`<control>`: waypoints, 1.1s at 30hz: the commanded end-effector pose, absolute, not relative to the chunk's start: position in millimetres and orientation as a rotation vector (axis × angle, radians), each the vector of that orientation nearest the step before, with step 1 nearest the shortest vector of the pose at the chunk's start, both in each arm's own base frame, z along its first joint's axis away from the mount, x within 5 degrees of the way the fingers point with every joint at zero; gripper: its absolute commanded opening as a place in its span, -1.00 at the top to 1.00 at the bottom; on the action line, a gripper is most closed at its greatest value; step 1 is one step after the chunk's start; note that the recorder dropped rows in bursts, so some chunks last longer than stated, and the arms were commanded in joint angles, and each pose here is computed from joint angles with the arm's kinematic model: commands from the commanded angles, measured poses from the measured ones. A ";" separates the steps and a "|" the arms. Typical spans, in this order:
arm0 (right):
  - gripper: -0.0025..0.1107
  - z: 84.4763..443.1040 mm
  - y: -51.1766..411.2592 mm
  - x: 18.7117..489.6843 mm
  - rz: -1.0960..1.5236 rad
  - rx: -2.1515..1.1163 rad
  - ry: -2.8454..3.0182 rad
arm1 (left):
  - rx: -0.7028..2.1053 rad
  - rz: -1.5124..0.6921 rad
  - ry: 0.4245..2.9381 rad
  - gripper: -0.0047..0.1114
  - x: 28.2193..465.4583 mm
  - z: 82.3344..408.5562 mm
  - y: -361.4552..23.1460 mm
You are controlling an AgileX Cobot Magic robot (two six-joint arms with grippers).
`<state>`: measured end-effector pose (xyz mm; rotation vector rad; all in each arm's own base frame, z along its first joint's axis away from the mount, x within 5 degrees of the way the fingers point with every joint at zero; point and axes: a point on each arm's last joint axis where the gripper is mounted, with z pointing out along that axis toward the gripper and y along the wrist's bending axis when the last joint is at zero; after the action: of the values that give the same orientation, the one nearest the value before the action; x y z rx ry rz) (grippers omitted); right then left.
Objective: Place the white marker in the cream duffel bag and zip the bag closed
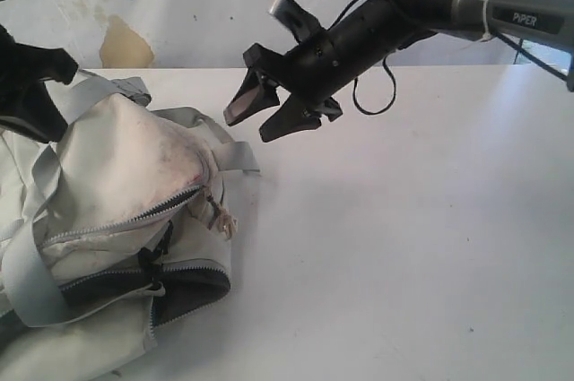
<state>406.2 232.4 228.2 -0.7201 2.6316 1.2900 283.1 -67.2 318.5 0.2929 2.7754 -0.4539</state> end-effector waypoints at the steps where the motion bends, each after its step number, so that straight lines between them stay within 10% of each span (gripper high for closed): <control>1: -0.11 226.4 250.9 397.4 1.295 -0.931 2.519 | 0.254 -0.454 2.697 0.78 261.7 322.5 -64.7; 26: 0.05 168.4 299.2 415.6 1.144 -0.807 2.347 | 0.234 -0.499 2.741 0.78 227.7 300.8 -62.2; 33: -0.30 162.5 298.6 415.9 1.140 -0.780 2.388 | 0.236 -0.500 2.746 0.78 227.2 300.6 -62.3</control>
<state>415.6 298.2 162.0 -0.7722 2.3850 1.1508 228.7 -61.0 300.0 0.2363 2.7551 -0.4876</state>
